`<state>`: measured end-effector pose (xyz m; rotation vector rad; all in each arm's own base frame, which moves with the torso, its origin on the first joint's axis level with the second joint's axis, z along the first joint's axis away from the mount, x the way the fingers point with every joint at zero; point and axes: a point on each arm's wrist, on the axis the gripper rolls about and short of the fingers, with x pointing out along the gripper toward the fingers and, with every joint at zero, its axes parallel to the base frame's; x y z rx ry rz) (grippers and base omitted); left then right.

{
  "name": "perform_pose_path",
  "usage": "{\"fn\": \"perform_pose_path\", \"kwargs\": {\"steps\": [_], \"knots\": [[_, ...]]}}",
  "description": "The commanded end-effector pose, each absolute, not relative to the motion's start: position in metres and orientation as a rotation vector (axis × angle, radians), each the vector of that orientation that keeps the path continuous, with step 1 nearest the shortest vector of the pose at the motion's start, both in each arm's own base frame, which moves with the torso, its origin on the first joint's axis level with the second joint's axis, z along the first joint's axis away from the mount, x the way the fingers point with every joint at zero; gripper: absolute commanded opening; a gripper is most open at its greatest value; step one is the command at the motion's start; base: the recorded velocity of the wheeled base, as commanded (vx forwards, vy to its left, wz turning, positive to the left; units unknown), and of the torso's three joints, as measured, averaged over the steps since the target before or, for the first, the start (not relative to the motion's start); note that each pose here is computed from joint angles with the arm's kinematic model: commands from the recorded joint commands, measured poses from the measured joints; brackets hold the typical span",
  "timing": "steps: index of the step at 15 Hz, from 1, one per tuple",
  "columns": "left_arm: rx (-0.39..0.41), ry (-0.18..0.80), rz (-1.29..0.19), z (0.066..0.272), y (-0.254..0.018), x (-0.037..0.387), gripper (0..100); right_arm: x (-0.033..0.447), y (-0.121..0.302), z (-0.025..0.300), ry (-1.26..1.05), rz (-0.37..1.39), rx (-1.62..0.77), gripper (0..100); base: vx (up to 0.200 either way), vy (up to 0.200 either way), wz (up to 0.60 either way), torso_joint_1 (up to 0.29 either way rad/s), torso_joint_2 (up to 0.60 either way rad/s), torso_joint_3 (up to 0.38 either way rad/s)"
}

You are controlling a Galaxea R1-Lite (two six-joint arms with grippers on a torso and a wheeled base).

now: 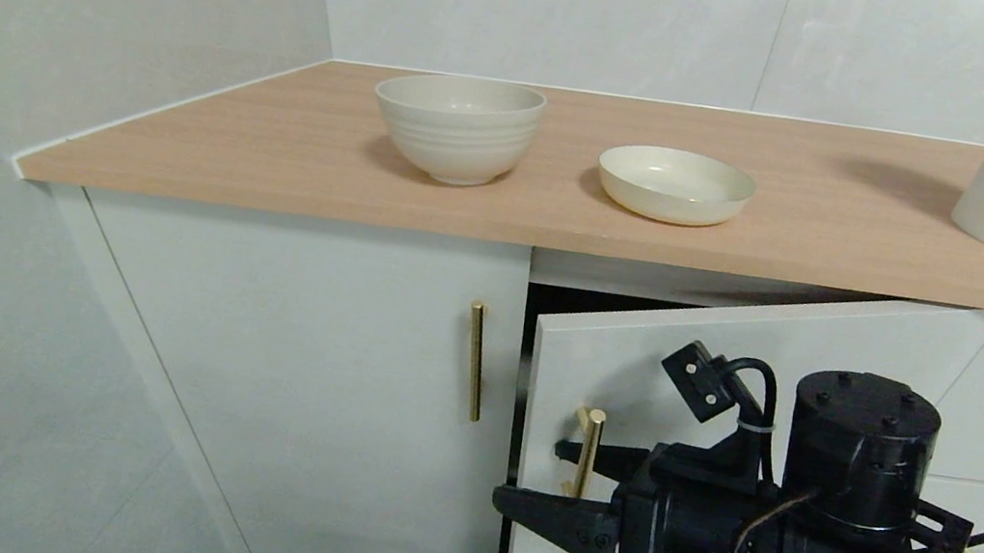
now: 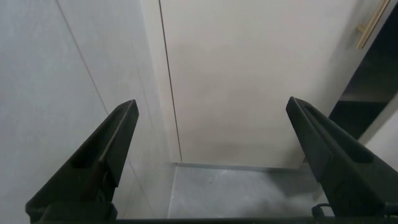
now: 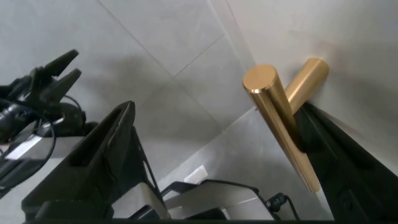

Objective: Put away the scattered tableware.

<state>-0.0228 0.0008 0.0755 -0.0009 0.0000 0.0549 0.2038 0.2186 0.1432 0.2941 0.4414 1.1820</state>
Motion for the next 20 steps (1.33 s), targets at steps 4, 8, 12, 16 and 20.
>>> {"fn": "perform_pose_path", "kwargs": {"steps": [4, 8, 12, 16, 20], "knots": [[0.003, 0.0, 0.055, 0.075, 0.001, -0.023, 100, 0.198, 0.214, 0.142, 0.454, 1.186, 0.293, 100, 0.0, 0.0, 0.0, 0.0, 0.0, 0.0], [0.006, -0.176, -0.038, 0.131, -0.001, -0.04, 100, 0.194, 0.211, 0.14, 0.462, 1.186, 0.288, 100, 0.0, 0.0, 0.0, 0.0, 0.0, 0.0], [-0.009, -0.043, -0.33, 0.213, -0.006, -0.017, 100, 0.19, 0.207, 0.137, 0.477, 1.182, 0.284, 100, 0.0, 0.0, 0.0, 0.0, 0.0, 0.0], [-0.05, 0.201, -0.447, 0.242, -0.012, 0.064, 100, 0.19, 0.206, 0.135, 0.478, 1.184, 0.27, 100, 0.0, 0.0, 0.0, 0.0, 0.0, 0.0], [-0.143, 0.345, -0.657, 0.227, -0.043, 0.13, 100, 0.188, 0.207, 0.131, 0.47, 1.194, 0.231, 100, 0.0, 0.0, 0.0, 0.0, 0.0, 0.0]]}}
